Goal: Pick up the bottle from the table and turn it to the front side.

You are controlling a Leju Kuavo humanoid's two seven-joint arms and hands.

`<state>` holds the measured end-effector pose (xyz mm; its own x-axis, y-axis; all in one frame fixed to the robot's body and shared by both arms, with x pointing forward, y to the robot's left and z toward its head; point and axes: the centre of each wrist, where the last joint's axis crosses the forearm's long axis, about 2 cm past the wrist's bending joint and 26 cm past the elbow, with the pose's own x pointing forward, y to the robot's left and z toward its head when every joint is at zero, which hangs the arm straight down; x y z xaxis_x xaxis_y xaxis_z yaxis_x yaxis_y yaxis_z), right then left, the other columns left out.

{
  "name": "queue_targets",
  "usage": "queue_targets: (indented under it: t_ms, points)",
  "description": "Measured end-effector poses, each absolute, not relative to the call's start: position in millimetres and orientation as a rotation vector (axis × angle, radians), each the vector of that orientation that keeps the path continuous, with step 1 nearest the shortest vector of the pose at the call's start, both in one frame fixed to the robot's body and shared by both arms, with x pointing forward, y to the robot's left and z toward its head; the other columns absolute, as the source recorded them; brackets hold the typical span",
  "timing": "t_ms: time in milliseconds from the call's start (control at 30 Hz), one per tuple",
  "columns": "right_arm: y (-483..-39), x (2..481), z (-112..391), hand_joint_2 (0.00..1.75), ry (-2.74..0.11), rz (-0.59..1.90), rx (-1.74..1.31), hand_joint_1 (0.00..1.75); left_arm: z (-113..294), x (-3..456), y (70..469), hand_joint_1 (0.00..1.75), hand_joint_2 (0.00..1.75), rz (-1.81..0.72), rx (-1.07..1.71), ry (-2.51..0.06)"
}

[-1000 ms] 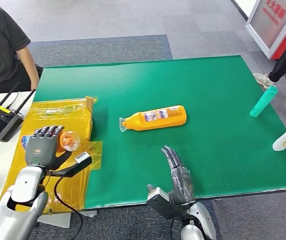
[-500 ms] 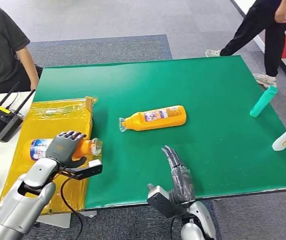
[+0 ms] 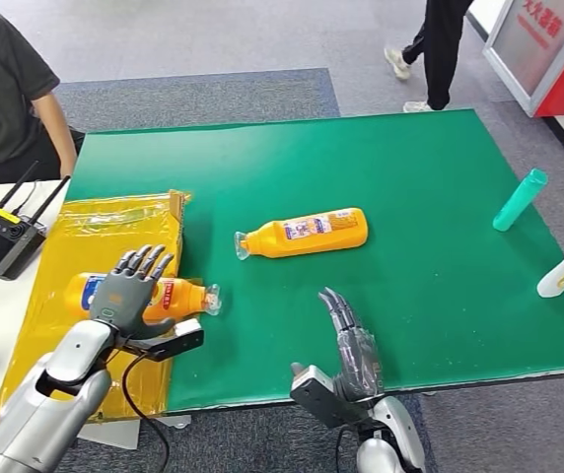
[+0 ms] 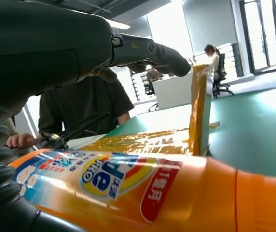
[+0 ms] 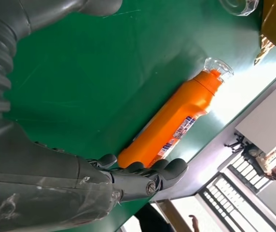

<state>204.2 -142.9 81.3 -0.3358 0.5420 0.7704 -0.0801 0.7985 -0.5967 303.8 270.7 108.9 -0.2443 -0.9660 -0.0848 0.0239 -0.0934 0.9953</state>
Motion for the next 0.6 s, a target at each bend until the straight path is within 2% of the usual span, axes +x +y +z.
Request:
queue_targets:
  t_ms: [167, 367, 600]
  points:
    - [-143, 203, 80, 1.75, -1.809, 0.66, -0.354, 0.0, 117, 291, 264, 0.0, 1.75, -1.312, 1.072, -1.512]
    - [-144, 200, 78, 1.75, -1.833, 0.624, -0.316, 0.0, 116, 256, 261, 0.0, 1.75, -1.017, 0.631, -1.875]
    - [-144, 198, 78, 1.75, -1.876, 0.556, -0.266, 0.0, 87, 219, 259, 0.0, 1.75, -0.733, 0.237, -2.055]
